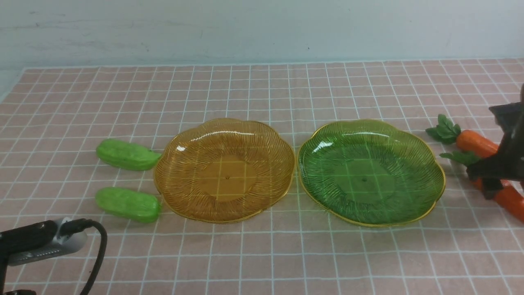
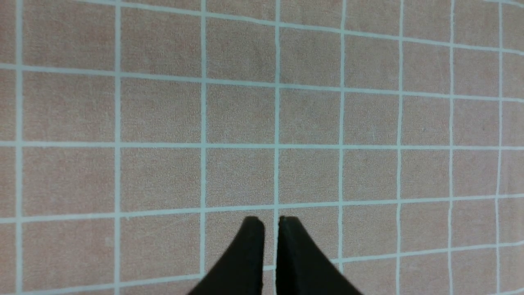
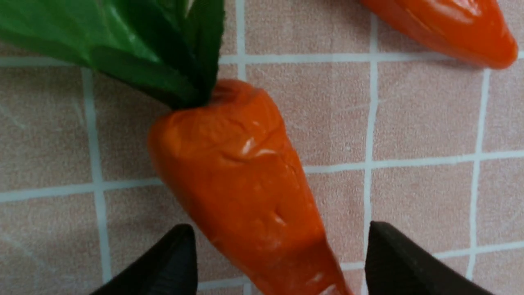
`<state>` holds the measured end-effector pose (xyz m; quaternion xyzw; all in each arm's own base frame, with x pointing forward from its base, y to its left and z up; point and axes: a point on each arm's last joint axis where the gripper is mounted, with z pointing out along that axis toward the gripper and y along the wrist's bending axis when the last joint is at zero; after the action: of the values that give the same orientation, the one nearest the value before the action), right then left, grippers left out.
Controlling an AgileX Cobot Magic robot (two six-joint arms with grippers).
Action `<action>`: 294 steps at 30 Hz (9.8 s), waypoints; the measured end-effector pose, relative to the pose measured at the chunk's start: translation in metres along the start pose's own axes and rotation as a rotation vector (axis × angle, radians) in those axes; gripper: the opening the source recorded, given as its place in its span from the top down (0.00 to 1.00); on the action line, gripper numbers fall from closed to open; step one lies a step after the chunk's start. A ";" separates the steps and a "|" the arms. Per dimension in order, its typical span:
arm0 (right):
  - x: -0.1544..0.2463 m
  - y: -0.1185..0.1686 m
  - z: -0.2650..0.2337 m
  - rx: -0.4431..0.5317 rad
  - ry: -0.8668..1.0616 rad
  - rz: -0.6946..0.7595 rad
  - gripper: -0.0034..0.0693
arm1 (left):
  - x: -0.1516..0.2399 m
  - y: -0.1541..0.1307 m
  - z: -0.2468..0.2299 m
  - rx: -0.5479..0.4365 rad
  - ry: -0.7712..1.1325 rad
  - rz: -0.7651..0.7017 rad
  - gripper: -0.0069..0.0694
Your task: Put different types of vegetables on the plate.
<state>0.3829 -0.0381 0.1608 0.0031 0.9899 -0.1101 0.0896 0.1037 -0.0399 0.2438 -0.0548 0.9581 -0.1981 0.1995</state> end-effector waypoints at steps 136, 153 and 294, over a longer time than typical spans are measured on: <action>-0.007 0.116 -0.164 -0.445 -0.116 -0.167 0.16 | -0.135 0.040 0.129 -0.081 -0.419 -0.785 0.35; -0.007 0.116 -0.163 -0.446 -0.115 -0.167 0.16 | -0.151 0.047 0.157 -0.081 -0.444 -0.781 0.52; 0.308 0.014 -0.208 -0.479 -1.390 -0.005 0.97 | -0.274 -0.141 0.154 0.204 -0.039 0.318 0.91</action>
<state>0.0438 0.0170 0.3026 -0.0896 0.7014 0.1325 0.6946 0.4202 -0.1735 0.2693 0.1142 0.9256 -0.2588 0.2514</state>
